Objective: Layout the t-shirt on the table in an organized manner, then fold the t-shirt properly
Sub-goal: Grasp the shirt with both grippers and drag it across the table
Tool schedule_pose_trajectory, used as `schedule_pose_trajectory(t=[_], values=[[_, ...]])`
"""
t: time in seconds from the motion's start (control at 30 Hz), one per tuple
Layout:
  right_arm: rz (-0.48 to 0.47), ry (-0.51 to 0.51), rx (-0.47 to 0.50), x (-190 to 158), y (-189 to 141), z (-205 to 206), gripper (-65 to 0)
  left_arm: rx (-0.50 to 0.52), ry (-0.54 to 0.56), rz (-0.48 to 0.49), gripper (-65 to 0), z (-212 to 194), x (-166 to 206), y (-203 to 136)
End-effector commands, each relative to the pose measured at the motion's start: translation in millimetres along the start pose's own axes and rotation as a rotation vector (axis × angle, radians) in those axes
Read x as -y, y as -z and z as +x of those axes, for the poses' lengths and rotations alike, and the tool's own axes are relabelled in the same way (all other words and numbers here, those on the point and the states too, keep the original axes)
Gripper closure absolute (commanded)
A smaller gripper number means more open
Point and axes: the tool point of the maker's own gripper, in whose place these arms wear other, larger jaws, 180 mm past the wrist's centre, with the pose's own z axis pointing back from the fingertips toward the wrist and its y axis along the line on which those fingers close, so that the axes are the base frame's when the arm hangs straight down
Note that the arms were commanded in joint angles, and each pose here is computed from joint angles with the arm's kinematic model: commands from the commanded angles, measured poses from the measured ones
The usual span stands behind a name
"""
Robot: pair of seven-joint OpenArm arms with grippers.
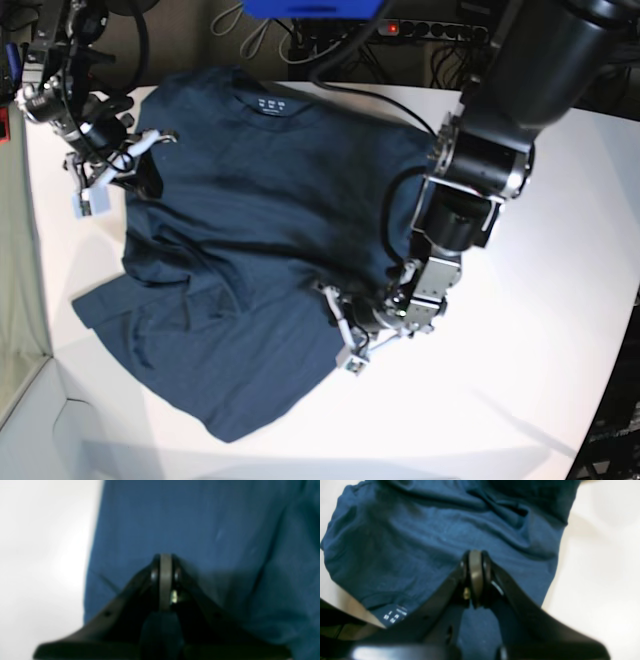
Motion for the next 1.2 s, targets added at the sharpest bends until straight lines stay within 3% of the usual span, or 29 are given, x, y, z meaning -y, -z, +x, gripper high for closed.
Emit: schedule_pose_trajectory(t=[0.0,0.37,0.5,0.7,0.83,1.0,1.17], values=[[0.017,-0.012,0.041,-5,-3,11,0.0,-0.002,0.016,0.035,-0.2,8,-19,-7],[0.289,-0.017,-0.072,-101,31,-27,0.0,-0.124,-0.012,0.131,-0.2,-85,-77,-37],[0.319,0.034,-0.12,-107,53,-49,0.0,-0.175,-0.034,0.15,-0.2,-106,-90,-57],[0.259,0.051,-0.16,-68,71,-66,0.0,-0.17,-0.128,0.124,-0.2,-134,-96,-98],[0.172,0.042,-0.163,-20,80,-56,0.0,-0.215,-0.165,0.079,-0.2,-168,-79,-120],[0.071,0.044,-0.134,40,97,-23,0.0,-0.218,-0.17,-0.068,-0.2,-187,-16,-146],[-0.045,0.063,-0.034,101,91,34,0.0,-0.055,-0.053,-0.199,-0.1,-141,55,-181]])
